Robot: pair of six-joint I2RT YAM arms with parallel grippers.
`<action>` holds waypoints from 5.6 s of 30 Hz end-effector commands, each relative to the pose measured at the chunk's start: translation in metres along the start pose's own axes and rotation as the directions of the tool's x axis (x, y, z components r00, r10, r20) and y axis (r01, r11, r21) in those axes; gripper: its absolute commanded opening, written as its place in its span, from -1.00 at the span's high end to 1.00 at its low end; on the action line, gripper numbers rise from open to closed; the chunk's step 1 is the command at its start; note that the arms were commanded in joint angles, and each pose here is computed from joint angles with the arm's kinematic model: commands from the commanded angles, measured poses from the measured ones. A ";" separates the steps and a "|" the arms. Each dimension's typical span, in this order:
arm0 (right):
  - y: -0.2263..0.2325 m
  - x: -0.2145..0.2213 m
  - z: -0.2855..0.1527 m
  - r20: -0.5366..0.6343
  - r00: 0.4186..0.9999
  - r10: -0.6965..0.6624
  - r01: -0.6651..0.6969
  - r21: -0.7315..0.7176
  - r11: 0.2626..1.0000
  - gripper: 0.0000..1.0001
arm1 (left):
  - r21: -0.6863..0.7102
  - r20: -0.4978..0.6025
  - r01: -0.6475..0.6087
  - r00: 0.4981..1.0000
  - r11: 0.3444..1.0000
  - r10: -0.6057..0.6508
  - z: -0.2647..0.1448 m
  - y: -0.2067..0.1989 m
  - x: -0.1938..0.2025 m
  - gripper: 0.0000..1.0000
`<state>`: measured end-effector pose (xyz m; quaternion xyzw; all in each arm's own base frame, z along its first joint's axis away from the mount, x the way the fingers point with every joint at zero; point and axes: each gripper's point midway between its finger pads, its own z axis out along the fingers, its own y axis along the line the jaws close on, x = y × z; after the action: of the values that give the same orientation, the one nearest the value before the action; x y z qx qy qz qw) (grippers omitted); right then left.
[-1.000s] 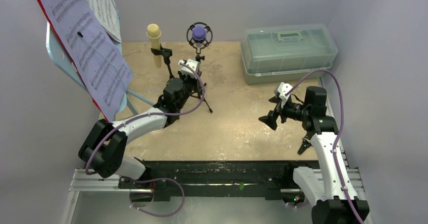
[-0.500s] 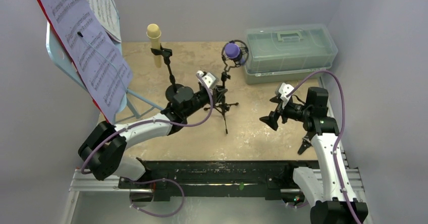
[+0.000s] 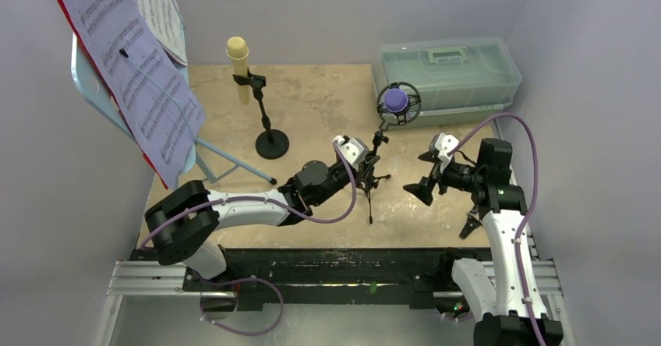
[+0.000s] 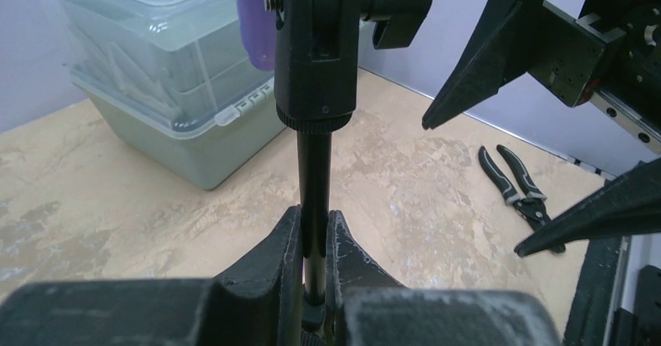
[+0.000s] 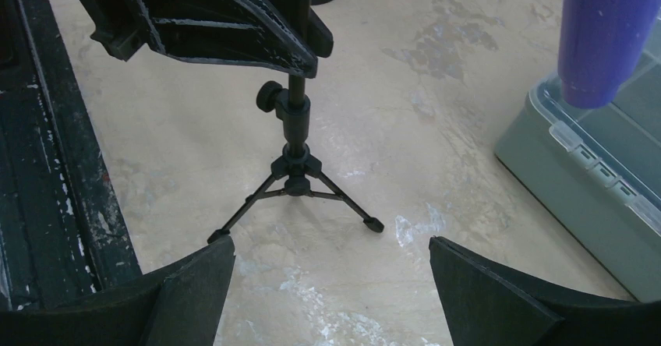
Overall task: Pack up the instrument practice props
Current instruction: Move the microphone stand with the microphone to the center of the board, then pick up the microphone from the microphone stand, then place the microphone at the center of the board.
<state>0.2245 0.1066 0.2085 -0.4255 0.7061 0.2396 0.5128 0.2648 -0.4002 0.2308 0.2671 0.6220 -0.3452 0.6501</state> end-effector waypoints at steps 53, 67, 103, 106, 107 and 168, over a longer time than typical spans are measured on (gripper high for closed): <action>-0.048 -0.211 0.020 0.135 0.846 -0.516 0.525 -0.043 0.850 -0.48 | 0.029 -0.151 0.197 0.970 0.980 -0.191 -0.060 -0.025 0.022 -0.53; -0.013 -0.273 -0.012 0.289 0.762 -0.580 0.618 -0.055 0.784 0.74 | 0.028 -0.169 0.206 0.965 0.978 -0.199 -0.065 -0.025 0.027 -0.52; -0.058 -0.385 -0.185 0.399 0.821 -0.409 0.053 0.659 0.750 1.00 | -0.067 -0.237 0.141 0.959 0.988 -0.153 -0.077 -0.005 0.045 -0.59; -0.072 -0.369 -0.181 0.413 0.842 -0.347 -0.027 0.674 0.738 1.00 | -0.095 -0.229 0.162 0.957 0.982 -0.180 -0.081 -0.002 0.045 -0.76; -0.076 -0.361 -0.177 0.415 0.851 -0.322 -0.048 0.672 0.739 1.00 | -0.110 -0.229 0.167 0.955 0.980 -0.188 -0.082 0.001 0.046 -0.82; -0.258 0.092 -0.058 0.801 0.306 0.514 -0.939 0.342 0.026 0.47 | -0.060 -0.246 0.261 0.932 0.964 -0.267 -0.111 -0.009 0.066 -0.95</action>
<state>0.3898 -0.0924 0.1544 0.3715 0.7207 0.2195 0.5426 0.1865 -0.3246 0.1416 0.2295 0.7506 -0.3607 0.5038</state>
